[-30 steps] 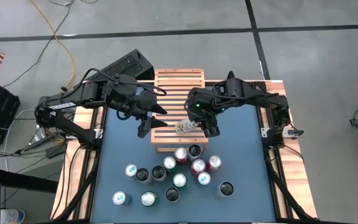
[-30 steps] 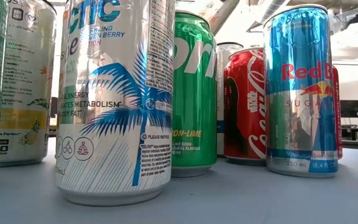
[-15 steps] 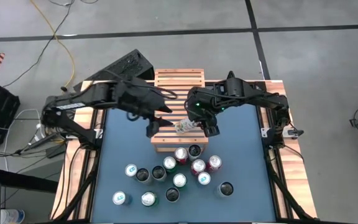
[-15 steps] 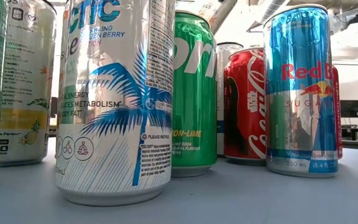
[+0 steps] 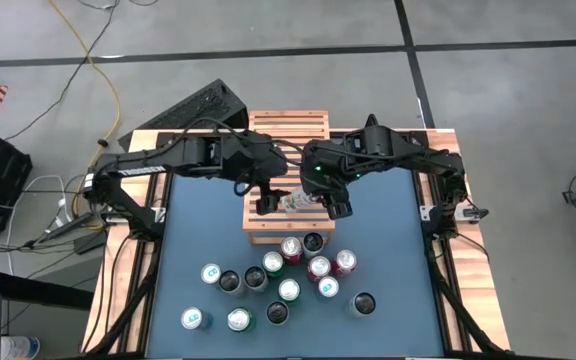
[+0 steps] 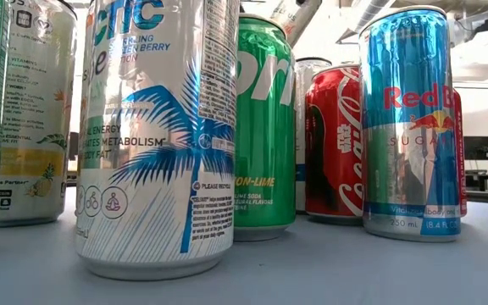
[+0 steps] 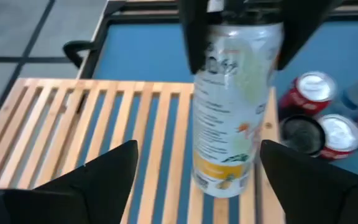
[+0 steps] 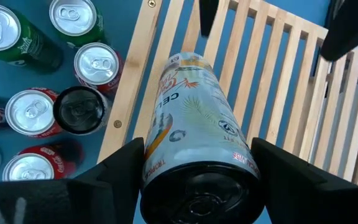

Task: Place canned beverage on shelf
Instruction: Put the top right white yellow soda can on the shelf

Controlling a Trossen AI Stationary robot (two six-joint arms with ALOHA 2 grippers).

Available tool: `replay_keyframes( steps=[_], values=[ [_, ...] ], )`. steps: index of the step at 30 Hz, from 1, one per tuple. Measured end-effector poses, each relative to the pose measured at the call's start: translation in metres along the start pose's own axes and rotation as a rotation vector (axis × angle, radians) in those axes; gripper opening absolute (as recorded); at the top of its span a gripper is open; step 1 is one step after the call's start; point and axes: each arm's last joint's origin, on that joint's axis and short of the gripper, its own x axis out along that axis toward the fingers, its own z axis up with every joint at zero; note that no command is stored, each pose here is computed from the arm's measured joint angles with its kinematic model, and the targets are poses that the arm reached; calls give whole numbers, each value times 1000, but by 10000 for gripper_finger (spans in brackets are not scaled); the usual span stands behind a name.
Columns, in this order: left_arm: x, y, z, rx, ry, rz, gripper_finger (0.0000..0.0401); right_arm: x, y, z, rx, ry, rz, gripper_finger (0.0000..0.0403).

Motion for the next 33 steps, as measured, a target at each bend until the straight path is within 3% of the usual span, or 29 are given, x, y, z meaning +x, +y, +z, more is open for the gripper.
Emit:
replay_keyframes(
  steps=[8, 18, 29, 33],
  values=[
    [14, 0, -9, -3, -12, -59, 333, 0, -1, 2, 2, -21, -8, 271],
    [25, -4, -30, -16, -173, -137, 327, 0, -1, 3, 7, -33, -12, 271],
    [48, -7, -44, -48, -289, -111, 327, -1, -2, 5, 6, -55, -18, 271],
    [51, -5, -46, -50, -273, -153, 327, -1, -1, 7, 6, -68, -19, 271]
  ],
)
